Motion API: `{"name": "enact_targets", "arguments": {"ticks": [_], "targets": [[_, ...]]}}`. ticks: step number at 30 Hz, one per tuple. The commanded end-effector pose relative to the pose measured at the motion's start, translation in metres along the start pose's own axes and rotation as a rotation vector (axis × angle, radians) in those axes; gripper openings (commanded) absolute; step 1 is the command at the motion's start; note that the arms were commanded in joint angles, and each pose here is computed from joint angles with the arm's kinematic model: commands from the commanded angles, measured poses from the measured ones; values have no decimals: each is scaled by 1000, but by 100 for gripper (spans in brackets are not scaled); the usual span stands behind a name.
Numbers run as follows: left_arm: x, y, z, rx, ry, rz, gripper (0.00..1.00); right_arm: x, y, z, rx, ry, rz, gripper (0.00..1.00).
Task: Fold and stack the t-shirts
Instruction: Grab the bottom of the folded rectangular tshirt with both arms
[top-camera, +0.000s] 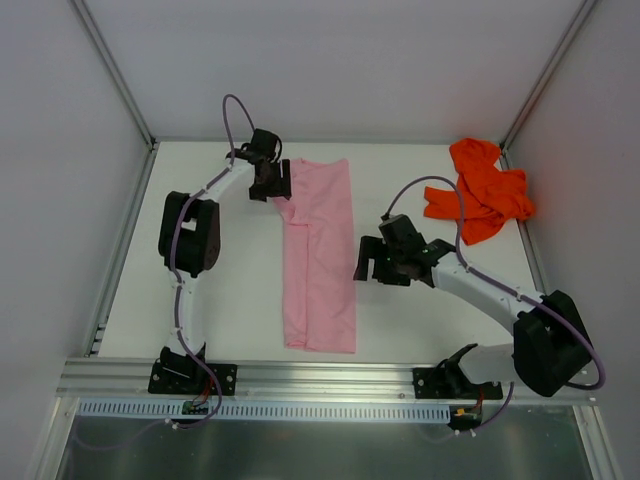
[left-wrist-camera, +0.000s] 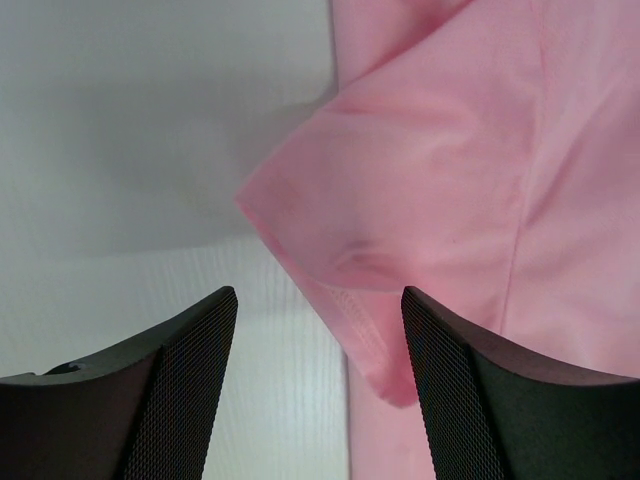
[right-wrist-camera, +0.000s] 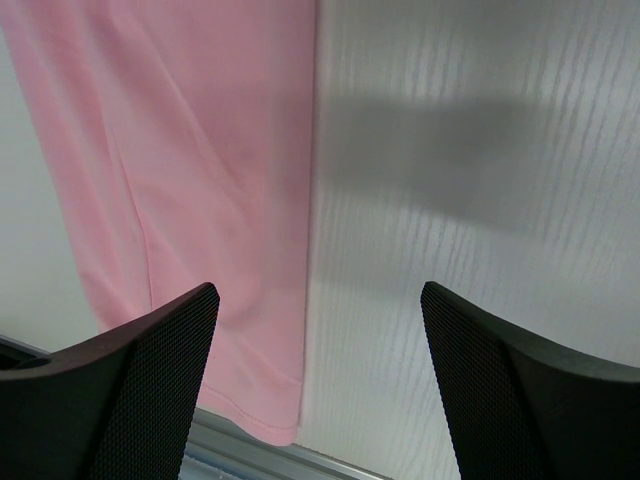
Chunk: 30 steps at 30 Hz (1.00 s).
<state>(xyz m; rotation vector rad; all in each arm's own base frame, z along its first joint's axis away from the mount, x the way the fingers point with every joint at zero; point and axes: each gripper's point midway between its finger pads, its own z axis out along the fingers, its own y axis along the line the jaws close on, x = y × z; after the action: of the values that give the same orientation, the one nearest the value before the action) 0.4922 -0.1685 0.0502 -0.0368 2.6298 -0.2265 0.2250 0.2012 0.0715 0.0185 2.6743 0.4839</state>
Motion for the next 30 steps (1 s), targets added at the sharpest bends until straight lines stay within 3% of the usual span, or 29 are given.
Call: {"name": "enact_targets", "arguments": {"ticks": [1,6,13,20,27,30], "targets": [[-4,-29,-32,94,-27,-46,67,-26,21,-6,-41,-56,-44,86],[15,-52,-22,78,16,-18,67,-36,29,-3,-47,-55,-68,86],[30,-38,-5,-3,58,-65,62,-35,25,-5,-39,-64,-65,86],[50,-13,-4,-110,76,-54,49,-31,22,-3,-36,-56,-61,86],[52,-10,-5,-113,68,-54,23,-31,24,-2,-45,-54,-61,86],[49,-10,-12,-112,44,-63,20,-30,23,-2,-42,-52,-58,86]]}}
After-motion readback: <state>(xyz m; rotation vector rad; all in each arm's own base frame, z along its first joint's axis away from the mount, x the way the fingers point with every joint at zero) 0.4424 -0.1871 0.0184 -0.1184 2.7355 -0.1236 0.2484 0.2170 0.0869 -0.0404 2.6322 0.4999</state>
